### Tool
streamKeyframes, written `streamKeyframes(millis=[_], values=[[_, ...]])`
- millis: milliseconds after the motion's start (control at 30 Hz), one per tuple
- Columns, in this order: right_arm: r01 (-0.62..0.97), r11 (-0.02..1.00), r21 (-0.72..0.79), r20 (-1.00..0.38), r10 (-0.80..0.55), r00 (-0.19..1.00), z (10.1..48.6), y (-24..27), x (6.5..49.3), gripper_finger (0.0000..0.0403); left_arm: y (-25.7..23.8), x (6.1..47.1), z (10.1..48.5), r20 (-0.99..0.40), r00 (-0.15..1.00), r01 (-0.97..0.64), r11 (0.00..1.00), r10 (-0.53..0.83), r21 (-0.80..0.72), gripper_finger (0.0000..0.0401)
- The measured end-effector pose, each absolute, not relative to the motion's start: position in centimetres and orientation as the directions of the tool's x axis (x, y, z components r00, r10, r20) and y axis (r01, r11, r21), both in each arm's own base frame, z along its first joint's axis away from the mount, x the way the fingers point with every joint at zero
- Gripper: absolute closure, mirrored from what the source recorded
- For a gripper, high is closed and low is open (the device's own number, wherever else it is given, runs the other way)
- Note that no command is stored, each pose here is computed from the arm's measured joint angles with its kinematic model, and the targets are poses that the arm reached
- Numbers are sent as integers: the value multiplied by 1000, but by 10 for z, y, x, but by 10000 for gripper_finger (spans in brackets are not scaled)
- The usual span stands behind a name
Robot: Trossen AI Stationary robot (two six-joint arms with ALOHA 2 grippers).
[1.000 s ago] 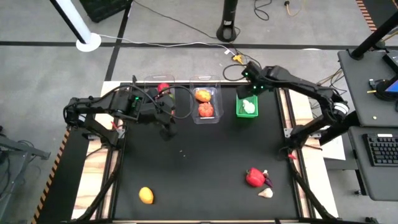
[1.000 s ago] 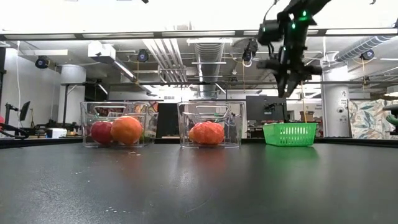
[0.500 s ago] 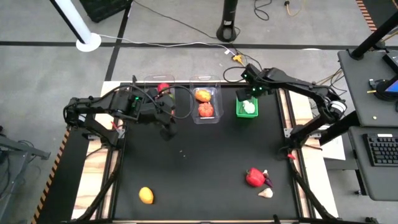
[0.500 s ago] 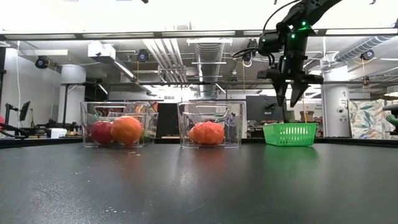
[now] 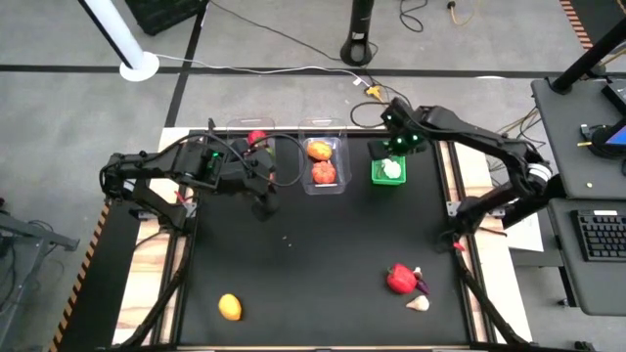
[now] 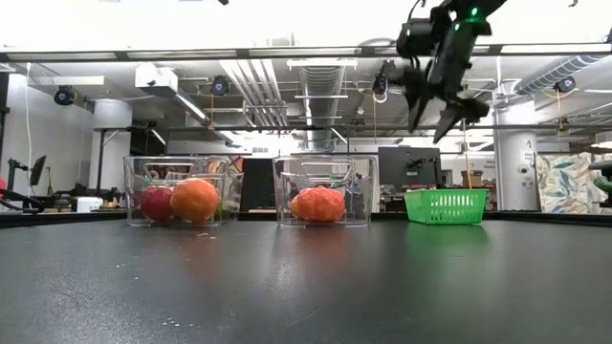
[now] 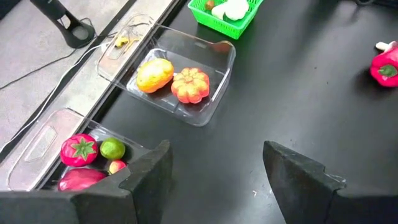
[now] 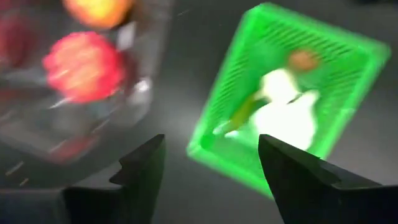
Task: Sort produce into baskets
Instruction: Put the red bell pepper into the right transparent bin
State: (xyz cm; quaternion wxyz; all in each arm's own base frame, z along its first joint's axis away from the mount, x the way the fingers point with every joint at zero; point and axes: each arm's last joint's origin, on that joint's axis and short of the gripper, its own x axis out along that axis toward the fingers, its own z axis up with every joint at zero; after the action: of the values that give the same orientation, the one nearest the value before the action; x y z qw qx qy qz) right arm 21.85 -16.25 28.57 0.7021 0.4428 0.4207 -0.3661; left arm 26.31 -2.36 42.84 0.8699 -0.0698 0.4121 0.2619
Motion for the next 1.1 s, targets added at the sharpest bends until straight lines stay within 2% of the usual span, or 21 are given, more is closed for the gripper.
streamKeyframes(millis=[100, 233, 467, 667, 767, 1100], values=[[836, 383, 392, -892, -63, 447, 296, -137, 225, 148, -24, 263, 428, -762, 527, -485, 869, 376, 93, 170], [803, 441, 400, -898, 15, 439, 303, -97, 231, 143, -26, 266, 429, -766, 553, -415, 906, 327, 86, 170], [734, 560, 384, -916, 132, 379, 303, -31, 242, 114, -26, 273, 434, -735, 623, -304, 949, 267, 86, 170], [760, 552, 342, -940, 188, 285, 301, 3, 237, 57, -22, 274, 434, -727, 628, -308, 947, 276, 93, 170], [725, 598, 340, -940, 208, 269, 302, 21, 234, 37, -20, 274, 434, -728, 627, -300, 948, 279, 105, 170], [569, 759, 317, -948, 268, 171, 296, 93, 221, 32, -19, 274, 434, -732, 621, -280, 951, 282, 129, 170]])
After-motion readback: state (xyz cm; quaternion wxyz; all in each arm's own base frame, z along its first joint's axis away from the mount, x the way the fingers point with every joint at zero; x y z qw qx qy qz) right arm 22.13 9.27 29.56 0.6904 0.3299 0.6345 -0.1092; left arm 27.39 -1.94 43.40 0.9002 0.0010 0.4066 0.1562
